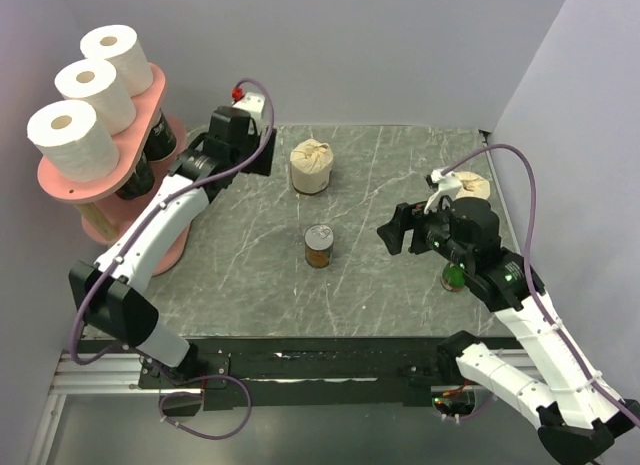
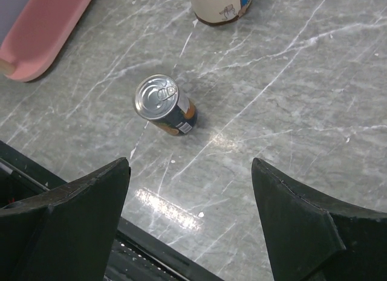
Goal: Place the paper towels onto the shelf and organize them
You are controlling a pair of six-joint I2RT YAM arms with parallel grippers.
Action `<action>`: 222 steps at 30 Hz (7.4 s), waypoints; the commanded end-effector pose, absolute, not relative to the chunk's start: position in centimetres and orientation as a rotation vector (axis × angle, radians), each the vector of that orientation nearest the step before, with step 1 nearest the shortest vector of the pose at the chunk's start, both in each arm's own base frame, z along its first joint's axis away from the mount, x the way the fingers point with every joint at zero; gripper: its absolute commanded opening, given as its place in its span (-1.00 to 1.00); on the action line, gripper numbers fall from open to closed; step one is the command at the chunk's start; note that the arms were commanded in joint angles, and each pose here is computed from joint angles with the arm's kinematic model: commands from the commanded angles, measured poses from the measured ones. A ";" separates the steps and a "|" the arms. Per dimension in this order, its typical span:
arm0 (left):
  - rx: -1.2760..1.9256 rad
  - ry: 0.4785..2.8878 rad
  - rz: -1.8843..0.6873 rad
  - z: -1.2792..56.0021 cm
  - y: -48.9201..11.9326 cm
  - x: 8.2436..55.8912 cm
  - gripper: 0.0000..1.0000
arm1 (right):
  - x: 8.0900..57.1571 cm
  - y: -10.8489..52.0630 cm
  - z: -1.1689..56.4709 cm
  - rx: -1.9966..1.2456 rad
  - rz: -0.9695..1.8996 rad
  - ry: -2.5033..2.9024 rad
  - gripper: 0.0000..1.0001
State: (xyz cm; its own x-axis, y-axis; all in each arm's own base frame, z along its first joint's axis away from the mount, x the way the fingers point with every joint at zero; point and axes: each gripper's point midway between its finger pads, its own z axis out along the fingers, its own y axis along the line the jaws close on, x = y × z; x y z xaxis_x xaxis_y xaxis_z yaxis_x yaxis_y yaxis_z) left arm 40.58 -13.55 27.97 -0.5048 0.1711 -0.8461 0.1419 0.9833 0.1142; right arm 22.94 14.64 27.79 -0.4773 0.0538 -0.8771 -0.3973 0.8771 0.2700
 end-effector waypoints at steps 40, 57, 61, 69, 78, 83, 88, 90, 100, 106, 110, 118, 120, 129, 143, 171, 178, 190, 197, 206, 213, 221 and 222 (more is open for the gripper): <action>0.815 1.973 -0.102 14.2 -32.4 54.4 0.54 | 22.1 13.7 33.3 -0.266 0.537 1.828 0.80; 0.713 2.011 0.064 15.8 -28.2 53.2 0.06 | 21.3 13.4 34.0 -0.238 0.568 1.808 0.80; 0.676 2.026 0.140 17.2 -25.7 51.4 0.00 | 21.1 13.6 33.8 -0.231 0.586 1.812 0.79; 0.585 2.074 0.260 17.7 -19.1 47.5 -0.02 | 20.1 13.5 33.5 -0.214 0.624 1.798 0.79; 0.460 2.106 0.453 17.4 -11.1 46.5 0.00 | 19.2 13.3 33.1 -0.208 0.648 1.787 0.79; 0.392 2.117 0.580 17.4 -6.8 46.7 0.00 | 18.9 13.1 33.3 -0.214 0.648 1.775 0.79; 0.354 2.111 0.681 17.5 -3.6 47.2 0.01 | 18.8 13.1 33.2 -0.219 0.647 1.771 0.79; 0.343 2.110 0.694 17.7 -3.0 47.4 0.01 | 18.7 13.0 33.2 -0.222 0.644 1.770 0.80; 0.318 2.095 0.736 18.8 -1.8 47.9 -0.01 | 19.0 12.9 33.0 -0.225 0.624 1.769 0.81; 0.314 2.085 0.729 20.2 -2.0 47.8 -0.01 | 19.2 13.1 33.0 -0.227 0.625 1.772 0.82; 0.315 2.077 0.746 20.8 -1.9 47.7 -0.01 | 19.3 13.2 33.2 -0.228 0.630 1.769 0.82; 0.321 2.119 0.761 19.0 -1.8 47.4 0.03 | 19.2 13.1 33.3 -0.231 0.627 1.770 0.81; 0.324 2.139 0.743 18.4 -2.0 47.4 0.11 | 19.2 13.0 33.3 -0.228 0.623 1.768 0.81; 0.347 2.223 0.672 15.2 -2.9 46.4 0.32 | 19.0 12.9 33.4 -0.228 0.622 1.759 0.82; 0.349 2.331 0.613 11.3 -3.5 45.1 0.25 | 18.6 12.7 33.9 -0.228 0.629 1.748 0.82; 0.382 2.320 0.006 16.1 -18.0 40.6 0.26 | 18.1 13.0 34.2 -0.241 0.658 1.742 0.81; 0.298 2.221 -0.075 22.6 -18.2 41.5 0.44 | 18.2 13.2 34.7 -0.247 0.662 1.742 0.81; 0.380 2.221 -0.334 22.8 -22.0 40.5 0.13 | 18.9 14.2 34.9 -0.251 0.701 1.752 0.78; 0.348 2.290 -0.242 19.7 -21.0 41.1 0.06 | 18.9 14.1 34.3 -0.247 0.689 1.776 0.76; 0.260 2.396 -0.063 14.8 -18.0 40.4 -0.01 | 18.9 13.9 33.8 -0.237 0.683 1.782 0.76; 0.213 2.433 -0.049 13.1 -17.3 39.5 -0.10 | 18.9 14.0 33.8 -0.240 0.688 1.774 0.75; 0.199 2.300 -0.195 20.7 -19.4 41.1 0.13 | 18.7 13.8 34.0 -0.240 0.687 1.771 0.75; 0.195 2.283 -0.200 21.5 -19.5 41.2 0.17 | 18.6 13.7 34.1 -0.239 0.684 1.765 0.76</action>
State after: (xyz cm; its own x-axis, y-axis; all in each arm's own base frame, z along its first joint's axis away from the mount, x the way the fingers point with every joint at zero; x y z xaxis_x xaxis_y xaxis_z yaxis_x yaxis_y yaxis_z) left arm 39.42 -18.00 14.39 -0.7541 0.1633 -0.6361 0.2052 0.9787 0.0079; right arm 19.09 13.89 32.30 -0.3637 0.1461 -0.9200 -0.4747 0.8207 0.3180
